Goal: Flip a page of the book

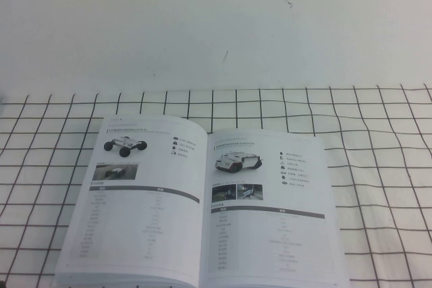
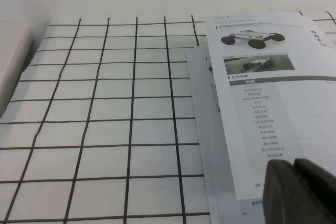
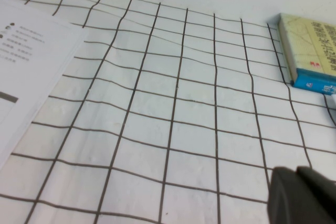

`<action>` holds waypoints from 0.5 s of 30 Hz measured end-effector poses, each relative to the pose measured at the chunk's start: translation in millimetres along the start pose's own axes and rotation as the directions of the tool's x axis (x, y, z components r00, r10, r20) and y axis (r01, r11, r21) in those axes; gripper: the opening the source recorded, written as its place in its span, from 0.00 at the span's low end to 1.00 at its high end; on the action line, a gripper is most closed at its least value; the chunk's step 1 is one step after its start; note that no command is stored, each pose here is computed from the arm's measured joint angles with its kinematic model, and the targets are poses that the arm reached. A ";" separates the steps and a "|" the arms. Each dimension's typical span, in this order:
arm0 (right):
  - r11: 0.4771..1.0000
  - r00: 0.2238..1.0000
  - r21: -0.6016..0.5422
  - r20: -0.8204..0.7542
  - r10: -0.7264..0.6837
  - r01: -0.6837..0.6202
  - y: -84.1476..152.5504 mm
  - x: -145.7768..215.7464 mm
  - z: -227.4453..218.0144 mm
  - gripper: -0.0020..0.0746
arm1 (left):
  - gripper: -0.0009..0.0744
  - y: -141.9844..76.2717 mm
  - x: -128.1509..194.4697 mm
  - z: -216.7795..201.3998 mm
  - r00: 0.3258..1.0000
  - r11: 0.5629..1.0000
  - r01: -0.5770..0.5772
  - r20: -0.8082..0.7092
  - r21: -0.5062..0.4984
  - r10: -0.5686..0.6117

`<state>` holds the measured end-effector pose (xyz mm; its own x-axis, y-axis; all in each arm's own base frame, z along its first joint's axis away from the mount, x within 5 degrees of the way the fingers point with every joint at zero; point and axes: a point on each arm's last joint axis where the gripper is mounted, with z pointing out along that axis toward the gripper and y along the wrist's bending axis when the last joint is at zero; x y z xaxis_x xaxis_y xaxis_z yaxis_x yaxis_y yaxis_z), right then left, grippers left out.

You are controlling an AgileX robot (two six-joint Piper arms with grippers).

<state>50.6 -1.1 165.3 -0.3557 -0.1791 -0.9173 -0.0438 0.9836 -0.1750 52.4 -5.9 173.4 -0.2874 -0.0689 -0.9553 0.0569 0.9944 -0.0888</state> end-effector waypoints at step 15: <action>0.997 0.917 0.078 0.397 -0.016 -0.016 -7.1 -36.2 -7.8 0.02 | 0.01 1.0 -28.3 -4.3 0.947 1.000 -0.001 0.321 -0.011 0.005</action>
<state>56.6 -1.4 202.5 0.0455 -0.1889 -0.9809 0.0345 0.9817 -0.1874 56.5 -2.6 201.5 0.0353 -0.0860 -0.9957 0.0469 0.9953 -0.0843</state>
